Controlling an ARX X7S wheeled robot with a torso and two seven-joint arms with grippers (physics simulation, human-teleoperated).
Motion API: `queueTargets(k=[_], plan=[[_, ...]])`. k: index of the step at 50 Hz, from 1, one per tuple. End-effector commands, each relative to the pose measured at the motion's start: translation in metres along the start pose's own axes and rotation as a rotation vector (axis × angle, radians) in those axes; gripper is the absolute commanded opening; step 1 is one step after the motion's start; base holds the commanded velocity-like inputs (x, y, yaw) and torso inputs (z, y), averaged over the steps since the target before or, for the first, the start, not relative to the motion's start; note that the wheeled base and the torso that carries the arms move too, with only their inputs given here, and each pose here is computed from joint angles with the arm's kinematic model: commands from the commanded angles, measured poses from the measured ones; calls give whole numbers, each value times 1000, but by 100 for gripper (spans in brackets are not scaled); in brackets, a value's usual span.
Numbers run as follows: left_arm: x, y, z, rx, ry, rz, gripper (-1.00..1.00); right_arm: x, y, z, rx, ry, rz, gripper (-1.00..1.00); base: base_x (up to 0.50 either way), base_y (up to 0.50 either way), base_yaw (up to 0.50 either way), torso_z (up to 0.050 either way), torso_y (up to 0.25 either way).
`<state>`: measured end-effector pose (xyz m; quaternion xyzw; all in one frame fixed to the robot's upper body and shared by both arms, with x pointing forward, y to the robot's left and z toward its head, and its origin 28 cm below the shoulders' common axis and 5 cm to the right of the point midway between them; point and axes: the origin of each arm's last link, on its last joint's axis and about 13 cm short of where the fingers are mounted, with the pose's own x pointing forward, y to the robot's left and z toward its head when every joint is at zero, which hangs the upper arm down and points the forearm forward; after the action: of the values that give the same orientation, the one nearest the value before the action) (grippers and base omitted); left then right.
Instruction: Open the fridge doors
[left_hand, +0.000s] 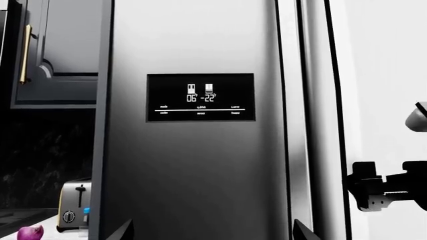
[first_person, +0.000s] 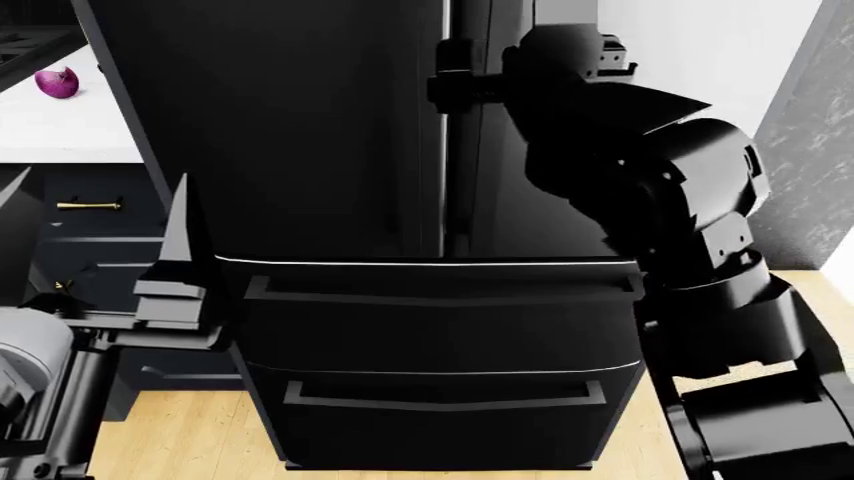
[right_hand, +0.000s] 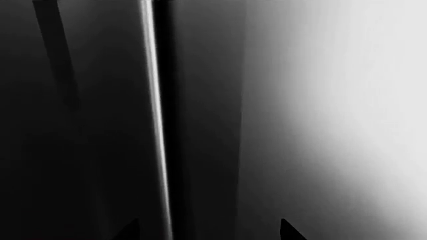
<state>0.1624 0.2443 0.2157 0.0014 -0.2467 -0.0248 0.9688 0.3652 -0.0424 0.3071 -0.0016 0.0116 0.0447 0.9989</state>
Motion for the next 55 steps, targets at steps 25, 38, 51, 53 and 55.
queueTargets(k=[25,38,51,53,55], plan=[[0,2,-1,-3,2,8,100,43,1,-10,-32,19,-30,100,0,0,0,0,0],[-2,2,0,-2,3,9,100,53,-6,-10,-32,27,-68,100,0,0,0,0,1],[-3,2,0,-1,6,9,100,55,-9,-11,-14,17,-79,-100,0,0,0,0,0],[-3,2,0,-2,6,10,100,55,-9,-10,-10,14,-77,-100,0,0,0,0,0],[-3,1,0,-2,5,10,100,55,-9,-9,-7,12,-75,-100,0,0,0,0,0]])
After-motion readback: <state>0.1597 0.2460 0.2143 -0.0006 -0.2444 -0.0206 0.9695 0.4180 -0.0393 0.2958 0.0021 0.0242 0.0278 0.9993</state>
